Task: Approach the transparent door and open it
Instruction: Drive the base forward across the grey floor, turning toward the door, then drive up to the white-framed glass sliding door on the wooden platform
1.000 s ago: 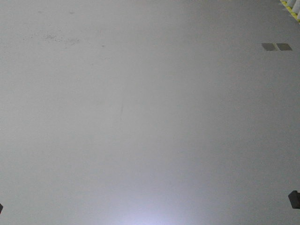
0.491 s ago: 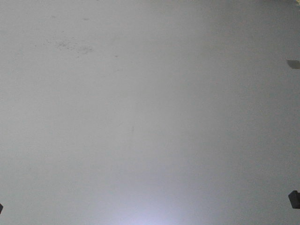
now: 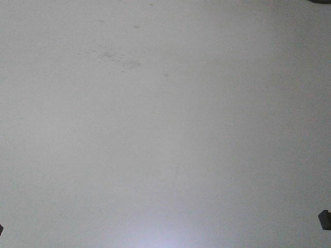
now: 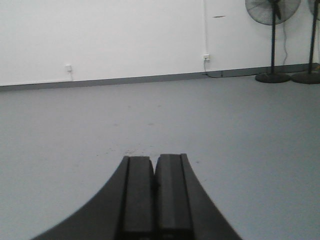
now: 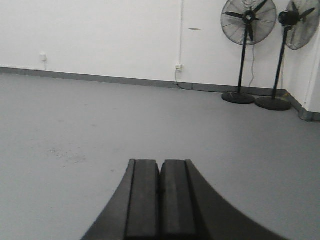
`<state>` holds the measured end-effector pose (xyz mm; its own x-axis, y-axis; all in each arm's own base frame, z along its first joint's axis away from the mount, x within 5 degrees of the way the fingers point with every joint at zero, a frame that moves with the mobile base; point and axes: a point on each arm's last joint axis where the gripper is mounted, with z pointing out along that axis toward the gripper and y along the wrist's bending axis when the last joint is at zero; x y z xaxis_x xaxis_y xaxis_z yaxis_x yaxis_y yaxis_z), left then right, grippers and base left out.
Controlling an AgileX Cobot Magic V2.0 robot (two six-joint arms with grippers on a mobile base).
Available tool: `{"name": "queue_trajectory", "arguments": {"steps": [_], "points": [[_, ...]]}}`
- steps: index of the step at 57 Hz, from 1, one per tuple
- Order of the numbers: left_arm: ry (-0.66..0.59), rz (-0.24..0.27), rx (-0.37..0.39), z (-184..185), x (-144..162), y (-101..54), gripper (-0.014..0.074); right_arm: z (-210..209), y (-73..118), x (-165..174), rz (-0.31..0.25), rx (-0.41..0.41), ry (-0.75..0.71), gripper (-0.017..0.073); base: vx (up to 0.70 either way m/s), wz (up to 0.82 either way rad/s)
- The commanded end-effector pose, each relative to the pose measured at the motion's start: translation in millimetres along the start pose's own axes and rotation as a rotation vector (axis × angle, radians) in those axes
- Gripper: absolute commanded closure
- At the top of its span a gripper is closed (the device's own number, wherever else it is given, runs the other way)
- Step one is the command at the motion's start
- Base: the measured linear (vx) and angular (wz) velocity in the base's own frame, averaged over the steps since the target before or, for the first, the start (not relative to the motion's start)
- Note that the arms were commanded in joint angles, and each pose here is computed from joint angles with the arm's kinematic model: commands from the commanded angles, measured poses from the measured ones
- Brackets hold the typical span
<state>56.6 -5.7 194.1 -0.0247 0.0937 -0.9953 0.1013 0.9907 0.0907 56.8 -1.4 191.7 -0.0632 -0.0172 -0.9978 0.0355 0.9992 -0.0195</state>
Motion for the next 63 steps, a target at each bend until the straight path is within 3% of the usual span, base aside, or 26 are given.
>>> {"name": "queue_trajectory", "arguments": {"steps": [1, 63], "points": [[-0.082, -0.006, -0.006, -0.6, -3.1, 0.3, 0.06, -1.3, -1.5, -6.8, -0.012, 0.019, -0.093, 0.0561, 0.44, 0.43], [-0.082, -0.006, -0.006, -0.6, -3.1, 0.3, 0.06, -1.3, -1.5, -6.8, -0.012, 0.019, -0.093, 0.0561, 0.48, 0.55]]}}
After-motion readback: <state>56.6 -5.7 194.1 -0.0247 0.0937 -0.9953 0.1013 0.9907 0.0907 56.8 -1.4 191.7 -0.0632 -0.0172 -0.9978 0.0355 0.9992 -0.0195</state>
